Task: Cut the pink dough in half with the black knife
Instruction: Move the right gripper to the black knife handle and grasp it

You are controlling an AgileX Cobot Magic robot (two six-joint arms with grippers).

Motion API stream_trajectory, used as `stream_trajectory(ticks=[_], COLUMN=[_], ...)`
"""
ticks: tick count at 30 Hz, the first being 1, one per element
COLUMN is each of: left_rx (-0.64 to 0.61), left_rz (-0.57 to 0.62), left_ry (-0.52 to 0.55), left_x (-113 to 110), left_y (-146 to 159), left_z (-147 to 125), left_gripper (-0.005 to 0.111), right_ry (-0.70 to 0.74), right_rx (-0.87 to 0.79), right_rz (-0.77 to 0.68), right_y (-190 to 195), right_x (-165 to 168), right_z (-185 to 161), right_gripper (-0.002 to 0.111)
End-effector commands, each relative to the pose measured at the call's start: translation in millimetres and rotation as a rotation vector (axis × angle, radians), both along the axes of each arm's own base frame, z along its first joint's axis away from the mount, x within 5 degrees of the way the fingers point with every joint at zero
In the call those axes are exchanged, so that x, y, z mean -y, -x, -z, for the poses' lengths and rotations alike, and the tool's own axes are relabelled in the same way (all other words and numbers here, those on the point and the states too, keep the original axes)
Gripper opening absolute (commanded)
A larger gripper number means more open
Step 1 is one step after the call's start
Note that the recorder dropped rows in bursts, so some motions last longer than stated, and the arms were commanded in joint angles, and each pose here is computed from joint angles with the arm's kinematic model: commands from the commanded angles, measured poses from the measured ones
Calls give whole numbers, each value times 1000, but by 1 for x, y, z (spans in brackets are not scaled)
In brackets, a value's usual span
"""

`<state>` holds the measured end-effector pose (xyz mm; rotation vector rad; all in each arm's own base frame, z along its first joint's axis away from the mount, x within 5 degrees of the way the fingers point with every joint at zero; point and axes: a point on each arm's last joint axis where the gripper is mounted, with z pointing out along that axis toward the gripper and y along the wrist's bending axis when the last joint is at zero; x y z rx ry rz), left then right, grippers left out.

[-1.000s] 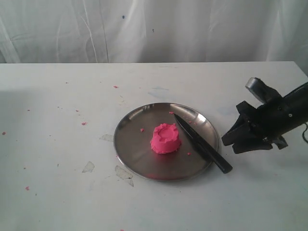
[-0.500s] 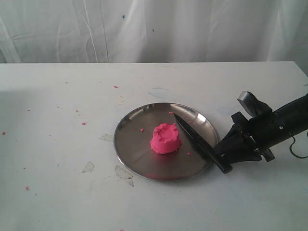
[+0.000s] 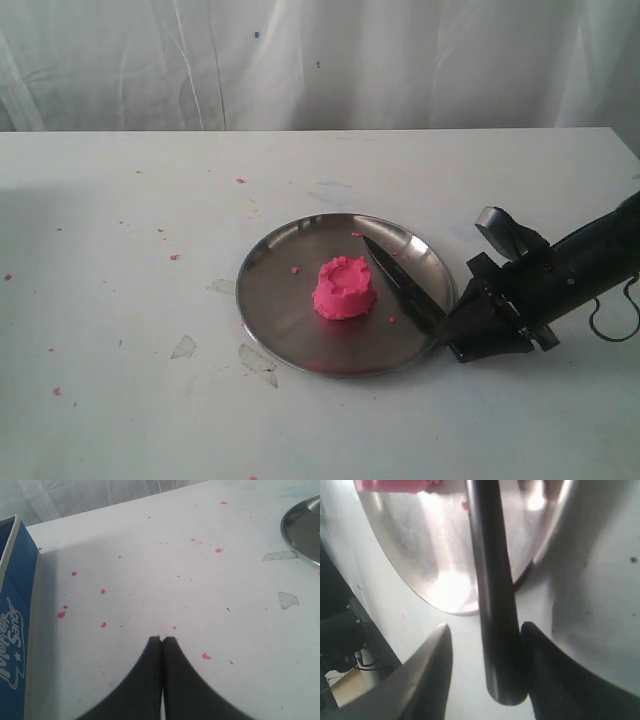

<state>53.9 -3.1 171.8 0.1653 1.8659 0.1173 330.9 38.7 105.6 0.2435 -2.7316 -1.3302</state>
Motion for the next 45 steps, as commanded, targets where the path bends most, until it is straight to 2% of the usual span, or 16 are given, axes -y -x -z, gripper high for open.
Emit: stream_trajectory(ticks=[1,11,40,45], left_rx=[9,9,9,9], left_rz=[6,6,6,6], left_ry=[7,7,7,7], left_x=[1,1,1,1], left_y=[0,0,0,0], left_z=[-1,-1,-1,-1], left_gripper=[0,0,0,0], right_ry=[-7,14,-7,-7], right_rx=[3,17,-2,-2], right_rz=[-26,-10,-26,-26], right_y=[3,1,3,3], right_x=[-3,-3,-5,-5], right_z=[-1,1,-1,-1], right_gripper=[42,38,38,30])
